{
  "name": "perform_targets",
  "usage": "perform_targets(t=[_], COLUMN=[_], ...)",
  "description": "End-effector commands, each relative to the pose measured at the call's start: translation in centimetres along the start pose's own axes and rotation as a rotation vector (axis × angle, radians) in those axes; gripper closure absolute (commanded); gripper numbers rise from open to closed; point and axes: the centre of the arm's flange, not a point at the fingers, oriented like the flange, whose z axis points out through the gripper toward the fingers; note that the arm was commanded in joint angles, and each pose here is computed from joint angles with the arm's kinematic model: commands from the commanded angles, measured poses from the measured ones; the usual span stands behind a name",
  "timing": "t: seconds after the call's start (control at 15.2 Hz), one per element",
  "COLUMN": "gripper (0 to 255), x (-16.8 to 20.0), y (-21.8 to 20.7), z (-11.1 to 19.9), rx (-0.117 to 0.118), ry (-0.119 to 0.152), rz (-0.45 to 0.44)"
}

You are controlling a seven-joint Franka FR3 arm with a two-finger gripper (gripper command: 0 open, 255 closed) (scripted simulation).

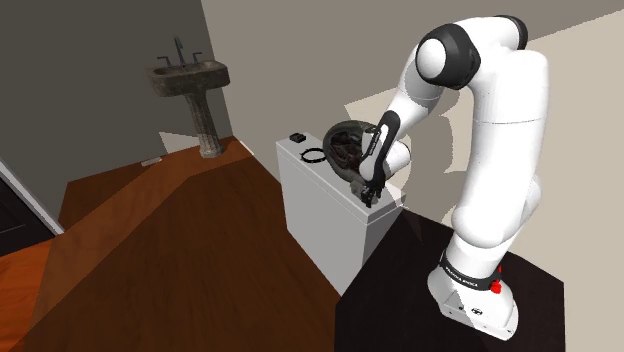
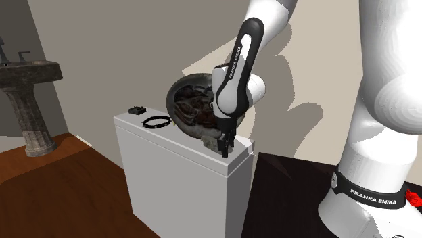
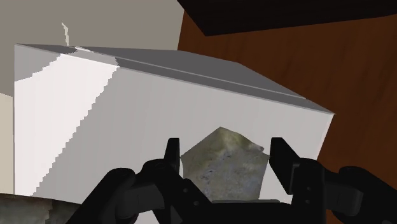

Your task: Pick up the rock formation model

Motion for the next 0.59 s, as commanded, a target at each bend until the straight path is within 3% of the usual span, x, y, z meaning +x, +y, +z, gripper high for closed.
perform_targets(t=[0.0, 0.53], gripper=[255, 255], x=[-0.1, -0.2], y=[-0.1, 0.4], z=[0.0, -4.2], rx=[0.0, 0.0], ry=[0.0, 0.0], rz=[0.0, 0.0])
